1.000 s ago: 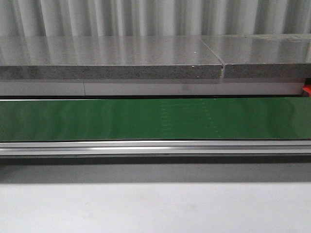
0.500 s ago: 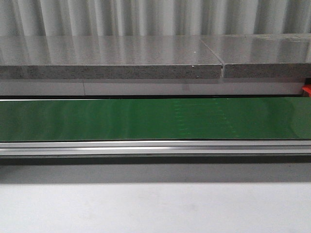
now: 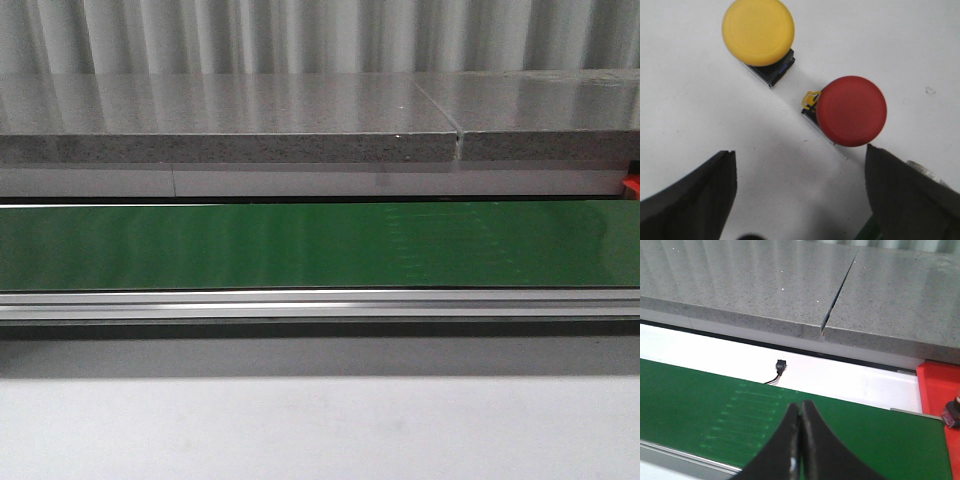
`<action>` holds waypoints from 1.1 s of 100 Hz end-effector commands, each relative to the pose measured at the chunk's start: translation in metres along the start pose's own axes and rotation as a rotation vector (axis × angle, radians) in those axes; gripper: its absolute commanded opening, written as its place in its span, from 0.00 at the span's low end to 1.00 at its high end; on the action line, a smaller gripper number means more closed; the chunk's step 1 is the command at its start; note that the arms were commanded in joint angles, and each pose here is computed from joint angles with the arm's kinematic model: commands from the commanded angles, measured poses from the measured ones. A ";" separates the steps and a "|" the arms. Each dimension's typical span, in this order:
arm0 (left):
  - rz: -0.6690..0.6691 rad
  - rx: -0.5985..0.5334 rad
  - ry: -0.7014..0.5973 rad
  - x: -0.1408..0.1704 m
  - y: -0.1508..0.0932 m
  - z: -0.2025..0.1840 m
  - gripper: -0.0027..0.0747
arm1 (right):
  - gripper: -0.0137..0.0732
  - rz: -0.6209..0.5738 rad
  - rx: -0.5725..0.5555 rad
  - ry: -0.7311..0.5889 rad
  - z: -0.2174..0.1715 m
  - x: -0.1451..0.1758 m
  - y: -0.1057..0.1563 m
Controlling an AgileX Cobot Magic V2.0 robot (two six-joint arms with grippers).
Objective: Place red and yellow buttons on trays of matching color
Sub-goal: 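Move the left gripper down toward the last red button on the table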
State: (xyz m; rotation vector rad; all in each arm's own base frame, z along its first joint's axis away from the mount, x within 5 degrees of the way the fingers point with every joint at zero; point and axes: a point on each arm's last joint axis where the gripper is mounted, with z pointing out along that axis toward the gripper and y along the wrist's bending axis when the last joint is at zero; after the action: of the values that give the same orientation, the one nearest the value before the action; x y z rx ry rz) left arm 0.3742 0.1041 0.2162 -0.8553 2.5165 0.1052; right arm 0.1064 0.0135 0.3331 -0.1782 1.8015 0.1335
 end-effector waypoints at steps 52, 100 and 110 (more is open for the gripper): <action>-0.048 0.120 -0.176 -0.023 -0.010 -0.023 0.70 | 0.08 0.007 0.028 -0.060 -0.002 -0.011 -0.002; -0.074 0.117 -0.129 -0.034 -0.019 0.001 0.70 | 0.08 0.007 0.028 -0.060 -0.002 -0.011 -0.002; -0.074 0.121 -0.135 -0.035 -0.020 0.003 0.70 | 0.08 0.007 0.028 -0.060 -0.002 -0.011 -0.002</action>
State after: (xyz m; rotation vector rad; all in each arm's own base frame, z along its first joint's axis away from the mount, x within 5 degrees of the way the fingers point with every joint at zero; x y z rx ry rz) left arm 0.4067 0.1077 0.2003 -0.8927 2.4528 0.0141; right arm 0.1064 0.0135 0.3331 -0.1782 1.8015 0.1335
